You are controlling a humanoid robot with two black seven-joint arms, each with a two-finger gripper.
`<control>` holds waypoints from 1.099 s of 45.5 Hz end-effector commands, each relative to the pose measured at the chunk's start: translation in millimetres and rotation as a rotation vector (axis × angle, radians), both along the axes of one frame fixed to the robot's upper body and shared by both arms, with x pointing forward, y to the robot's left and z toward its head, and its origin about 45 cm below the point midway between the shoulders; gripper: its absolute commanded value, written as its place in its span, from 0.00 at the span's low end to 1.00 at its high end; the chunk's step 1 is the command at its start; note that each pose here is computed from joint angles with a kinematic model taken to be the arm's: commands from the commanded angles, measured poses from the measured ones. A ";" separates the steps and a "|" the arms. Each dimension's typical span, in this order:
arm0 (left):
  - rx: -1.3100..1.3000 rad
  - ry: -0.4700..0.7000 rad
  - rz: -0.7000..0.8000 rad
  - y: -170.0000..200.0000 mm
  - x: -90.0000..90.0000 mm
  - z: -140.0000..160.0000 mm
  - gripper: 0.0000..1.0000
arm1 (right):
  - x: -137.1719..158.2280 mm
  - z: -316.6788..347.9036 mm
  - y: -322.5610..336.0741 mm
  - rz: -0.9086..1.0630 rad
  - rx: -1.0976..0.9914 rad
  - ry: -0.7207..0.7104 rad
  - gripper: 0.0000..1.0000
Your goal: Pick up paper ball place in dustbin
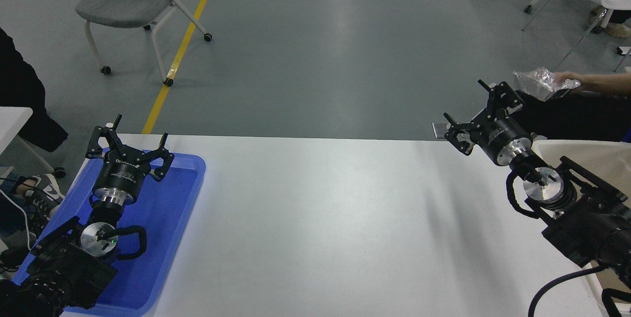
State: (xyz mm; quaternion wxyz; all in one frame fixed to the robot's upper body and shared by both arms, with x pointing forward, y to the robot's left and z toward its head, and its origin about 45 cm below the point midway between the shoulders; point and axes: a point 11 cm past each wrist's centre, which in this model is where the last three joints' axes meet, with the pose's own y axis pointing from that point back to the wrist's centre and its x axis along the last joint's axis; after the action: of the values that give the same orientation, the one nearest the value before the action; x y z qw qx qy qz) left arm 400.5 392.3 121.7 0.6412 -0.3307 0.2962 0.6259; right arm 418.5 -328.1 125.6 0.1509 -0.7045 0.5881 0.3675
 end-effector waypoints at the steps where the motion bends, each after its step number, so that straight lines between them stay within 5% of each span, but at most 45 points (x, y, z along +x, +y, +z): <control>1: 0.001 0.001 0.001 0.3 -0.2 -0.3 1.00 | -22.8 -23.3 0.5 0.008 0.059 0.019 1.00; 50: 0.000 0.001 0.000 -0.5 -0.1 -0.5 1.00 | -27.3 -26.4 3.2 0.041 0.065 0.015 1.00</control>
State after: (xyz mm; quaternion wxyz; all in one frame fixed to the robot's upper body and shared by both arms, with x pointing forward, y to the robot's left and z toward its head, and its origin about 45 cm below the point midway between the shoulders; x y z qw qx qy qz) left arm 400.5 391.9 121.5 0.6413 -0.3306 0.2966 0.6257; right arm 392.1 -325.6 99.3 0.1596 -0.7059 0.5661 0.3946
